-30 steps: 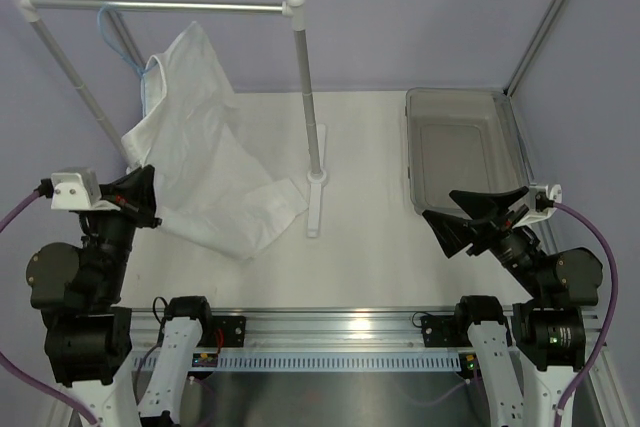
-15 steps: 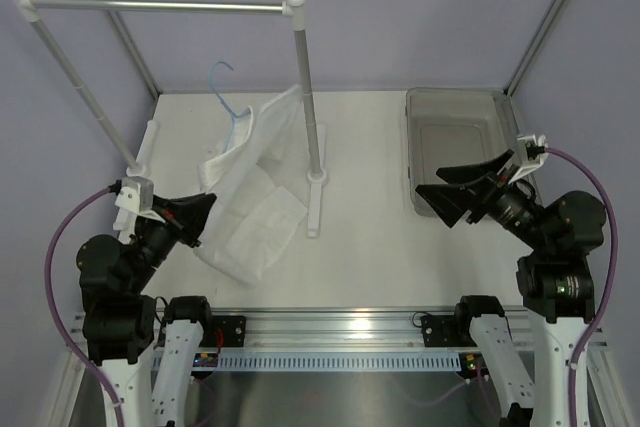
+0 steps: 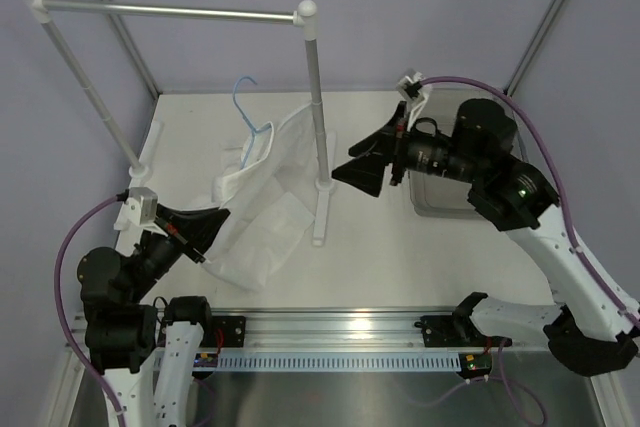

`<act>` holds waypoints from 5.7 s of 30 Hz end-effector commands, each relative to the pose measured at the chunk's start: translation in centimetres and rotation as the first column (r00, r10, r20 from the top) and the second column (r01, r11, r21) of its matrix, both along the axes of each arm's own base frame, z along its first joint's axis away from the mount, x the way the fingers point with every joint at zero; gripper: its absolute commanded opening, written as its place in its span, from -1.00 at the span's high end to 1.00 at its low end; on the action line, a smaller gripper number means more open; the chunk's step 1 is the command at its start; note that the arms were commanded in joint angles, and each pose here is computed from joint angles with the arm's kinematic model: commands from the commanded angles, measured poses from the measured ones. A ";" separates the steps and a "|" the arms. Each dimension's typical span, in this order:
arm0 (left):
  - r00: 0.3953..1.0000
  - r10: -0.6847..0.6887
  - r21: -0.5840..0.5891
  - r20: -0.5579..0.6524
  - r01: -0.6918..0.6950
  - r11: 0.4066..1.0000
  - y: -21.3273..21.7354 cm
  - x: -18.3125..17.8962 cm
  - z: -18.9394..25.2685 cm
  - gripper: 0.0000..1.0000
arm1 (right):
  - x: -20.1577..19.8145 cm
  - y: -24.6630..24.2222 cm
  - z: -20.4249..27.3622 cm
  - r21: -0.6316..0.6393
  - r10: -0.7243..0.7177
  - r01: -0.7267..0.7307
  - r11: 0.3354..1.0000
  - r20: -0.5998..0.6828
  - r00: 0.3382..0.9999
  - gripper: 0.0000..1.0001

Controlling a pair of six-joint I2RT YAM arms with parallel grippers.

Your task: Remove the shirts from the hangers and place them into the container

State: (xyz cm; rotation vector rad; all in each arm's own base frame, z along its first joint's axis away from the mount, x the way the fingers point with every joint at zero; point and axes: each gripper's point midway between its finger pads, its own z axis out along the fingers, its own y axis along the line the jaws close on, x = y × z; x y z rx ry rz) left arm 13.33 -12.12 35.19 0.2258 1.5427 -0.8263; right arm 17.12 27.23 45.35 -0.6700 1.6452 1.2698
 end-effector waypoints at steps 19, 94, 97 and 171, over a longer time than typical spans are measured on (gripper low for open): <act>0.997 -0.034 0.072 0.065 0.030 0.997 -0.3 -2.2 0.5 1.00 | 8.4 14.0 -0.5 -0.282 -0.001 0.061 0.957 0.208 0.978 -0.46; 0.935 0.326 0.073 -0.142 -0.318 0.945 4.9 -2.0 -5.3 1.00 | 16.3 16.6 2.5 -0.211 -0.186 0.320 0.924 0.485 0.855 1.00; 0.892 0.446 0.032 -0.076 -0.445 0.895 7.0 -3.3 -3.2 1.00 | 16.2 16.7 2.4 -0.210 -0.184 0.317 0.925 0.482 0.857 1.00; 0.542 0.672 0.202 -0.503 -0.683 0.702 11.7 -6.5 -12.6 1.00 | 15.0 15.5 11.0 0.207 -0.299 0.264 0.942 0.163 0.940 1.00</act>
